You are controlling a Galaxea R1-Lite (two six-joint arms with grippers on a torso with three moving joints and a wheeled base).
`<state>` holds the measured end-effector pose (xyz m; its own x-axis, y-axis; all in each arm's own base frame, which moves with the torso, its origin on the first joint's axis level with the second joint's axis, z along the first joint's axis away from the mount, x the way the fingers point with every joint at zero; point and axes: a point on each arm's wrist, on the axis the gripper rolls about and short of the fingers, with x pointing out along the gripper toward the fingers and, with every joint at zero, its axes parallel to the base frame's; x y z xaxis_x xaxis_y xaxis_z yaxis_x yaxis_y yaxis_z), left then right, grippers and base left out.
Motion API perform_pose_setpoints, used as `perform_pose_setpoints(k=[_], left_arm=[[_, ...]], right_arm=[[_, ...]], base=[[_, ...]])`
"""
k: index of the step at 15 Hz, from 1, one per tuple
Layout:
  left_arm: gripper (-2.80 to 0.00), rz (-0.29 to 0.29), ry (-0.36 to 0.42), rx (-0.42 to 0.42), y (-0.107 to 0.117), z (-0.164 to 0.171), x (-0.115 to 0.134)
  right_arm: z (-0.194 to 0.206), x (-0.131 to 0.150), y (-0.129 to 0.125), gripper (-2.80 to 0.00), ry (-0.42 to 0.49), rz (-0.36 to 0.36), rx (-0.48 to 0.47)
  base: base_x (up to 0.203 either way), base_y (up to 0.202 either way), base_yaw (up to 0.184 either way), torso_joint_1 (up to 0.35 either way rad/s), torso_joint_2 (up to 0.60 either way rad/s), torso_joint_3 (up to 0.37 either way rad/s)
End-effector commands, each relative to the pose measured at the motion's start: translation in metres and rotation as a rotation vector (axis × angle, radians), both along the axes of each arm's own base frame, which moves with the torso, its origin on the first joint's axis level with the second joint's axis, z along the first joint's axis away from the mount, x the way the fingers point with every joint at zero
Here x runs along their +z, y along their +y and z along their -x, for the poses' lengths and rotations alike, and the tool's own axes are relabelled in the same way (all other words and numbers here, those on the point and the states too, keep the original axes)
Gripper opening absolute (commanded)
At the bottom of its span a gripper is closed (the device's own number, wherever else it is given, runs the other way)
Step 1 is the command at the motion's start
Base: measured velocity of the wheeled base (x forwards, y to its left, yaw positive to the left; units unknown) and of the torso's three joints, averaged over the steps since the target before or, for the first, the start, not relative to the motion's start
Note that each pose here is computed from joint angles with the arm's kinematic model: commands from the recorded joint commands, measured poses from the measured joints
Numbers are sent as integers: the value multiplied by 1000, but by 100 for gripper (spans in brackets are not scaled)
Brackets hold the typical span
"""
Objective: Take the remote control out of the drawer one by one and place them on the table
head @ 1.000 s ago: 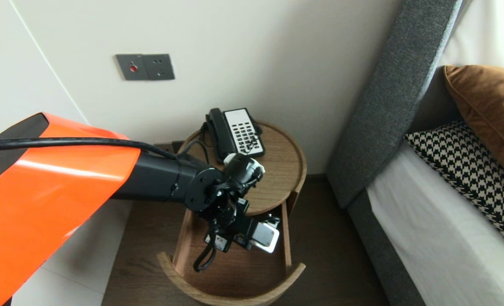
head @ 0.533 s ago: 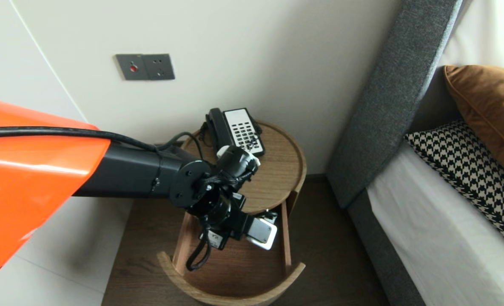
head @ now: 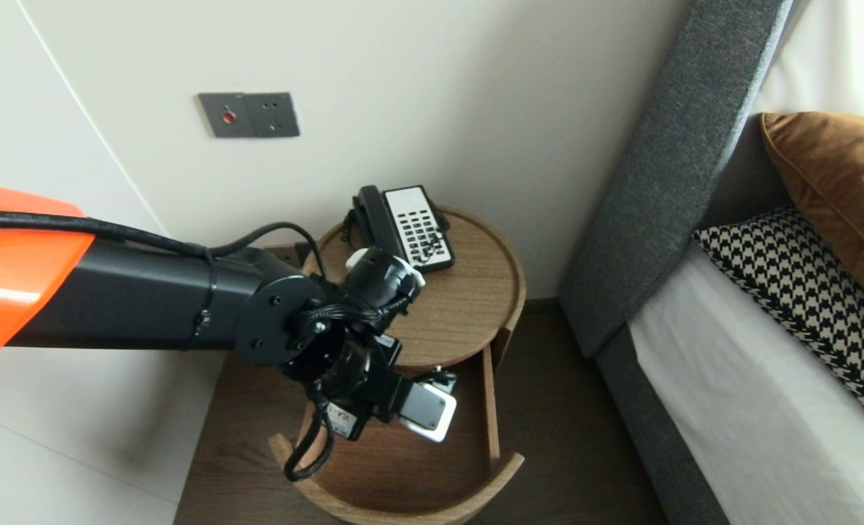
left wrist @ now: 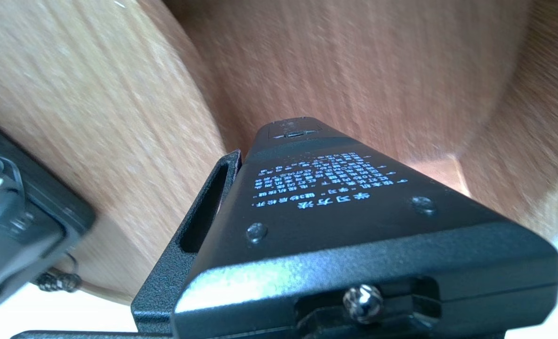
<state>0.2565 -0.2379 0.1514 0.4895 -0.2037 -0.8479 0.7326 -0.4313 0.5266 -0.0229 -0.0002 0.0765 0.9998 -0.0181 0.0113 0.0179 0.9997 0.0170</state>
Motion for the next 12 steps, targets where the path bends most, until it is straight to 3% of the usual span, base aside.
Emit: perform_pose_setpoints(k=[1,8,12], left_arm=[[-280,-2,-5,-5,8,8,6],[-280,69,-72,45,20,2,34],[-280,106,-170,101,22,-11,59]], right_arm=[[0,-1,0,-280,-4,0,0],[0,-1,0,-280,-4,0,0],[0,-1,0,-280,-4,0,0]], base=[[0,0,0,0,0,0],[0,0,0,0,0,0],[0,0,0,0,0,0]])
